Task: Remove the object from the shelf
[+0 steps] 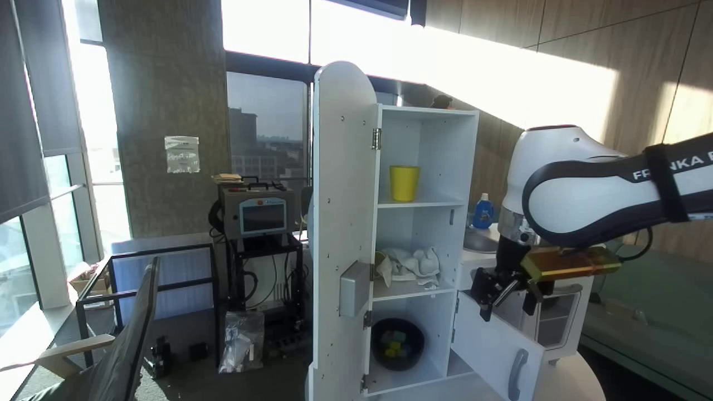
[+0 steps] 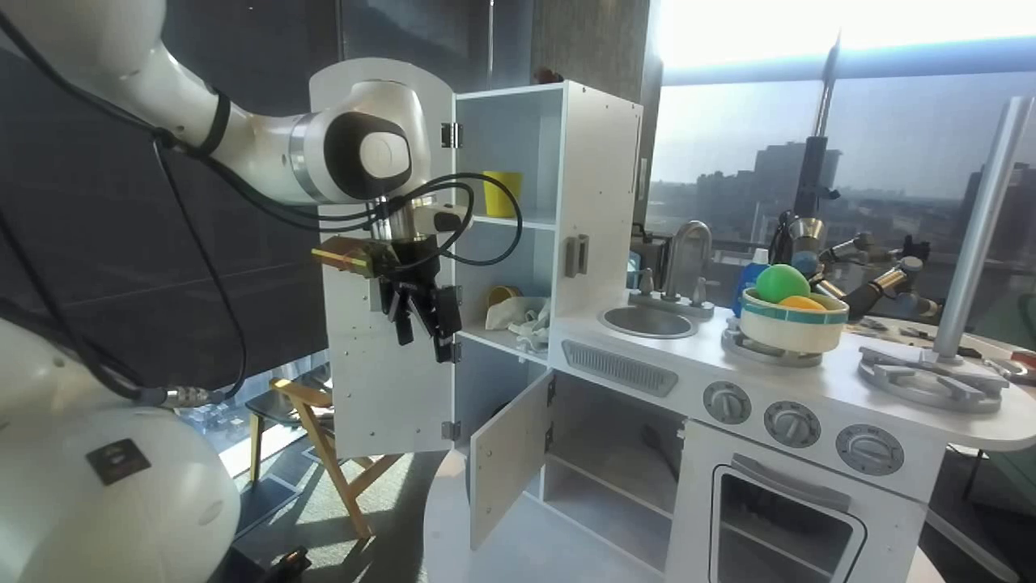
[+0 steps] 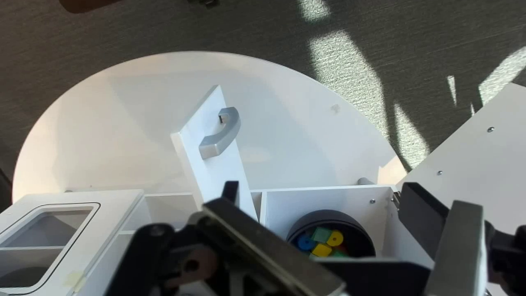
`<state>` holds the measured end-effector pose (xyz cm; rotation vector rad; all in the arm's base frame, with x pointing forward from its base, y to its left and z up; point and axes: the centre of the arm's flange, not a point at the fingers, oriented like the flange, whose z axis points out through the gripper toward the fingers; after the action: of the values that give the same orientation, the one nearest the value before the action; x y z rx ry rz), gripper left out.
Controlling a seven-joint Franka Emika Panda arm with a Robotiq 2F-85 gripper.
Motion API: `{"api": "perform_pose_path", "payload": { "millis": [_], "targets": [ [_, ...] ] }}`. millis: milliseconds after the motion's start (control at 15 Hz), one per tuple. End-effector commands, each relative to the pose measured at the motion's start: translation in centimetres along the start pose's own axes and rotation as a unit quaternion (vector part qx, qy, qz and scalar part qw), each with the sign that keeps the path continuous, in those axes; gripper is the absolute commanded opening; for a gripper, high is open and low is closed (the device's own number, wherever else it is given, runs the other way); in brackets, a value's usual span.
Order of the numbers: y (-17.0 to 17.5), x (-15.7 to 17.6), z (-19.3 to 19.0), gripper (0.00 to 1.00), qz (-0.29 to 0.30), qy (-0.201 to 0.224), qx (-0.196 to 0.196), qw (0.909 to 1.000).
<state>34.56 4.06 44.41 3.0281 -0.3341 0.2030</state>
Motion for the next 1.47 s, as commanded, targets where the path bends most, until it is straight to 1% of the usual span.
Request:
{"api": "perform_pose_path", "payload": {
  "millis": [0,200,333,467,600,667,800,933,1067,1133,1200,1400],
  "targets": [
    [0.0,0.0,0.0,1.0,0.0,0.0,0.0,1.0],
    [-0.8,2.4,-3.1,1.0,-0.01,0.055,0.008,0.9984],
    [-1.1,4.2,-5.7,1.0,-0.01,0.079,0.019,0.9966],
    [-2.1,5.8,-8.3,1.0,-0.026,0.116,0.017,0.9928],
    [-3.3,8.3,-10.6,1.0,-0.032,0.151,0.016,0.9878],
    [-3.9,9.2,-11.6,1.0,-0.034,0.176,0.016,0.9837],
    [-5.6,10.7,-13.8,1.0,-0.046,0.217,0.029,0.9746],
    [-7.3,11.8,-15.3,1.0,-0.038,0.272,0.037,0.9609],
    [-7.8,11.2,-16.8,1.0,-0.007,0.317,0.04,0.9476],
    [-7.8,10.6,-17.3,1.0,0.004,0.332,0.046,0.9421],
    [-7.7,9.7,-17.3,1.0,0.006,0.342,0.046,0.9387],
    [-8.6,10.1,-17.1,1.0,0.007,0.367,0.045,0.929]
  ]
}}
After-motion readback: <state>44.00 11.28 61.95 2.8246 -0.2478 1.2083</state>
